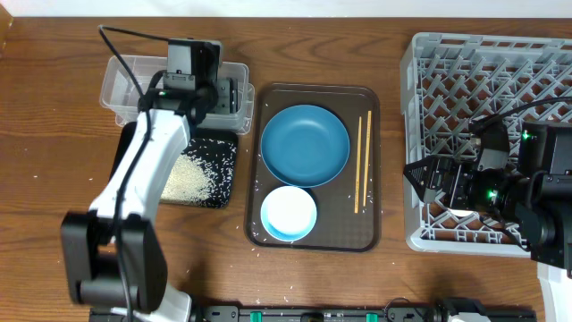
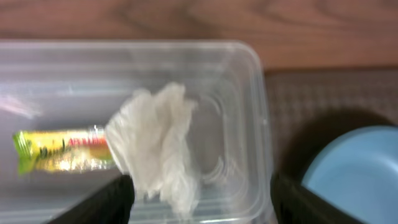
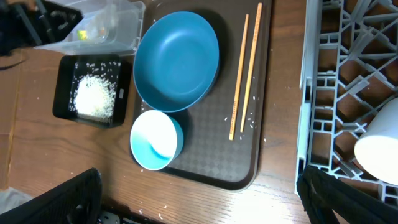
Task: Sort waste into correct bins and load items into the dishwasher rack
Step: 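Drop the white tissue into the clear plastic bin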
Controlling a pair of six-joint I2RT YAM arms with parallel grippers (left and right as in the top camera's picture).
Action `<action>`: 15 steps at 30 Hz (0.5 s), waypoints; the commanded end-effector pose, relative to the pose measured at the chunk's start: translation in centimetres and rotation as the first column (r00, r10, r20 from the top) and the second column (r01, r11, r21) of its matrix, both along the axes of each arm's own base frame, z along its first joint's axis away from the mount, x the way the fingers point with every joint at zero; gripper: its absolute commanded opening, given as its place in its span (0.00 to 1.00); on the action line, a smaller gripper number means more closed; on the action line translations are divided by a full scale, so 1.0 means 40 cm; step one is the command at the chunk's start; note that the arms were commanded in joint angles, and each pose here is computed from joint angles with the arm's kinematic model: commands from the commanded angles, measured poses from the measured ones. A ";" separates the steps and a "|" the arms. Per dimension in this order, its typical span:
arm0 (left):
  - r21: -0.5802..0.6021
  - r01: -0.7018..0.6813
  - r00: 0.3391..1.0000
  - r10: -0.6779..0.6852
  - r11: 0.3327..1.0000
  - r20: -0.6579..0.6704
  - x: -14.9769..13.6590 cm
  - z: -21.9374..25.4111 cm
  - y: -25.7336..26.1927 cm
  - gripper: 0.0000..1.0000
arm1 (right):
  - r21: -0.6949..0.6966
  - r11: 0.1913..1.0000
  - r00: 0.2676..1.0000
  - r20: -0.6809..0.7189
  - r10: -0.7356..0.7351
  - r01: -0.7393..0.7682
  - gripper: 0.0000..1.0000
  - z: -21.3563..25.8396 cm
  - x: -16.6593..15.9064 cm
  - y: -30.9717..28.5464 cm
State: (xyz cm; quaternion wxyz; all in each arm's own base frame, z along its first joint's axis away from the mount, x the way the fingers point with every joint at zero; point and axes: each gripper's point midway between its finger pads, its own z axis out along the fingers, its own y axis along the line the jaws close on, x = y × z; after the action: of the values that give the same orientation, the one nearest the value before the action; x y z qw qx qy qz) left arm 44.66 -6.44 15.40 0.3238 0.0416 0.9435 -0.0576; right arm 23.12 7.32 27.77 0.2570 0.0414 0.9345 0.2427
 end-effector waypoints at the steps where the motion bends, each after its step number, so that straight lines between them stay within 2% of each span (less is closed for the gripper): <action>1: -0.035 0.014 0.995 -0.011 0.999 0.097 -0.049 0.160 -0.020 0.72 | -0.006 1.000 1.000 0.005 0.012 -0.012 0.99 0.001 0.001 0.004; 9: -0.050 0.059 0.996 -0.055 0.997 0.068 -0.253 0.273 -0.050 0.72 | -0.012 1.000 1.000 0.002 0.008 -0.008 0.99 -0.001 0.003 0.001; 14: -0.044 0.086 0.996 -0.087 0.995 -0.003 -0.329 0.262 -0.065 0.73 | -0.012 1.000 1.000 0.002 0.008 -0.008 0.99 -0.002 0.003 0.001; 15: -0.042 0.088 0.996 -0.089 0.995 -0.020 -0.339 0.257 -0.065 0.76 | -0.012 1.000 1.000 0.001 0.008 -0.008 0.99 -0.002 0.003 0.001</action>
State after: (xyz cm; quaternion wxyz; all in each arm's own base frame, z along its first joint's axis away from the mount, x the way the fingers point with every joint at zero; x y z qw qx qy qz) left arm 31.49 -8.75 25.59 0.3195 0.0776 0.9403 -0.0876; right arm 23.18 7.25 27.78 0.2584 0.0417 0.9346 0.2408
